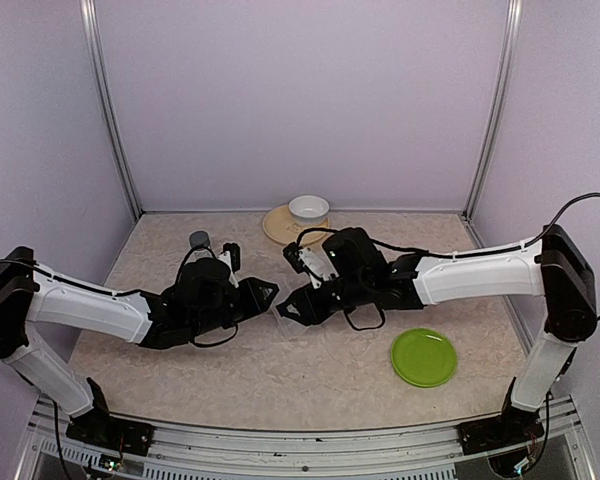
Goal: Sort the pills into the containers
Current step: Open the lid of the pill container.
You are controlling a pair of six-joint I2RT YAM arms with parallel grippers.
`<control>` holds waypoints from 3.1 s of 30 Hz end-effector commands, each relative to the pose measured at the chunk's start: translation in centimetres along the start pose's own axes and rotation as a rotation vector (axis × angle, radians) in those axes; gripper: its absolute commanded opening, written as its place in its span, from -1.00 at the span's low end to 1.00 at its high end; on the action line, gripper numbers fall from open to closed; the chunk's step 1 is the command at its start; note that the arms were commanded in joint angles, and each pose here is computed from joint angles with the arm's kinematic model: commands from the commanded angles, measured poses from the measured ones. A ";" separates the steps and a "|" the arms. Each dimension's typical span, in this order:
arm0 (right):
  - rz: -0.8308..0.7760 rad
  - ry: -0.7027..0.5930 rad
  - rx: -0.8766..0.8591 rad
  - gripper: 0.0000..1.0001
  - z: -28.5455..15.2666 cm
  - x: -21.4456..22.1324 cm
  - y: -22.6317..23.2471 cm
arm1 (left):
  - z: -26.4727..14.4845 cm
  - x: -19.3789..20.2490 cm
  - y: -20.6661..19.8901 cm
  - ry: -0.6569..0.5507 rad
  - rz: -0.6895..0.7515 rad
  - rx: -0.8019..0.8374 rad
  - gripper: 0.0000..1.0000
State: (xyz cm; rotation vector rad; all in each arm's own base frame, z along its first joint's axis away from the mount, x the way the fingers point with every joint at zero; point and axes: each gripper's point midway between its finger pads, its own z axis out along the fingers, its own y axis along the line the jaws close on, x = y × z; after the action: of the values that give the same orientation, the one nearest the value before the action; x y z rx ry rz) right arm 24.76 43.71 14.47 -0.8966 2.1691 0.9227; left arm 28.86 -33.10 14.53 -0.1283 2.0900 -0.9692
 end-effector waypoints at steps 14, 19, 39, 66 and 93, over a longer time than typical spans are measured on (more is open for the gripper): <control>0.005 0.026 -0.054 -0.59 1.1 0.0 1.2 | 0.2 -0.4 0.1 -0.030 0.000 -0.002 -0.79; 0.012 0.035 -0.063 -0.75 1.4 0.3 1.2 | 0.2 -0.3 0.3 -0.030 -0.001 -0.009 -0.78; 0.033 0.040 -0.060 -1.00 1.6 0.3 1.2 | -0.2 0.4 0.9 -0.025 -0.003 -0.018 -0.36; -0.013 0.093 -0.078 -1.00 -1.3 1.1 -0.7 | -3.2 -0.5 3.7 -0.078 0.007 -0.101 0.97; -0.143 0.117 -0.368 -1.00 -7.0 0.1 2.4 | -2.4 -0.1 -0.1 0.124 0.188 0.281 0.67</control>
State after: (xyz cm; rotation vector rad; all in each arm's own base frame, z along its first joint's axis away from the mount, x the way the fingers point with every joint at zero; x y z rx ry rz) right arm 21.88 39.68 16.14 -1.2415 2.1400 1.1879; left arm 27.77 -29.98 14.41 0.1075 2.0499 -1.0763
